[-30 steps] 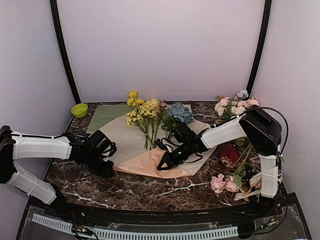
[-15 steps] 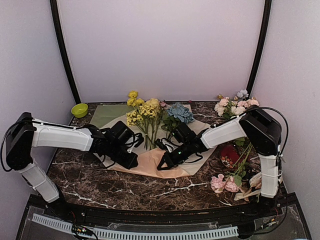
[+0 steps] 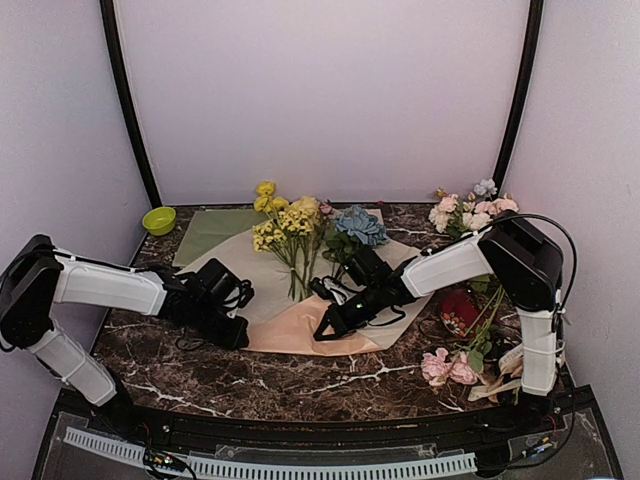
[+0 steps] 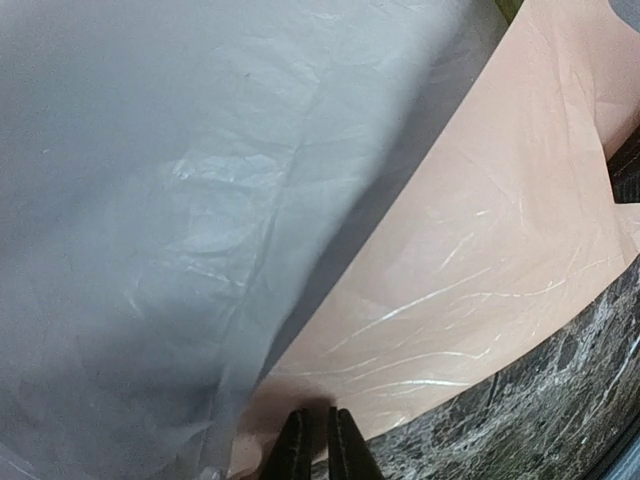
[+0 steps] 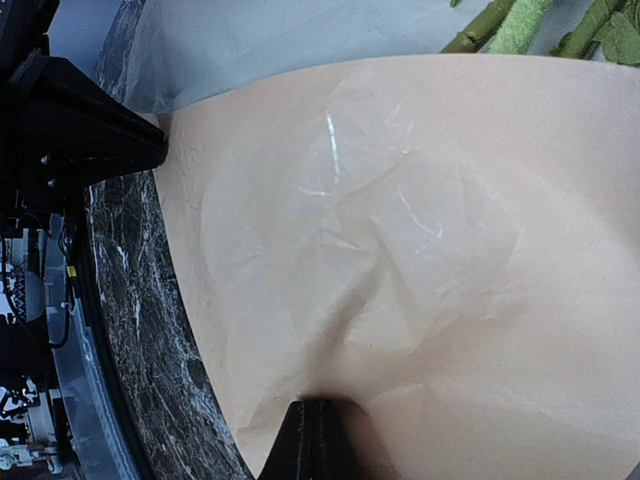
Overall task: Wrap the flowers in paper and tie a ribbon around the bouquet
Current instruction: Press the fold line on the 1/4-folded wrapping paper.
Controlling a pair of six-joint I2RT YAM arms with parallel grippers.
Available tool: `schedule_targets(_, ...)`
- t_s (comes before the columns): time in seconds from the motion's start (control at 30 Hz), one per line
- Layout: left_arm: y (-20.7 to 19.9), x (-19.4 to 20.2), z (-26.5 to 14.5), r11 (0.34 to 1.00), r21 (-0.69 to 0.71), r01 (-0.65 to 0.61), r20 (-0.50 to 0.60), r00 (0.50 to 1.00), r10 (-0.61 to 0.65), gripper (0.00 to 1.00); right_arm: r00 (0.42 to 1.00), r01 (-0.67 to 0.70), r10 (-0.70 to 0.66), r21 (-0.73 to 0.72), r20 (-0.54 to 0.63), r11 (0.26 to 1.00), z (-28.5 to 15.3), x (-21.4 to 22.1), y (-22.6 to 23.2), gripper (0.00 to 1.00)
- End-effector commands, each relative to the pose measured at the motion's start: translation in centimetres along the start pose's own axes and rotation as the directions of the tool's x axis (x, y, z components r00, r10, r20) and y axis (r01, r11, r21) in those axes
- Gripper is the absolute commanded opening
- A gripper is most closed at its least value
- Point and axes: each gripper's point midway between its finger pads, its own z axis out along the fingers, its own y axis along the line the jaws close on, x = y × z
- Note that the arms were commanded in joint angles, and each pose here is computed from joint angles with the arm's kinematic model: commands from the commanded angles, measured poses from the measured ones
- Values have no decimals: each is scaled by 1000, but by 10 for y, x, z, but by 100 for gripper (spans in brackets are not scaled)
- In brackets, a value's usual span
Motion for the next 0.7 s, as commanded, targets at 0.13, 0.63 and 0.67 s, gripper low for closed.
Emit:
schedule_targets(0.13, 79, 68, -8, 935, -216, 282, -111, 944, -310, 10, 997, -28, 33, 64, -72, 998, 10, 25, -20, 0)
schedule_targets(0.63, 79, 19, -63, 822, -9, 570, 190, 808, -558, 44, 997, -28, 33, 65, -72, 998, 10, 28, -22, 1)
schedule_targets(0.67, 74, 18, -64, 809, 26, 588, 188, 792, -581, 46, 997, -29, 34, 62, -72, 998, 10, 28, -21, 1)
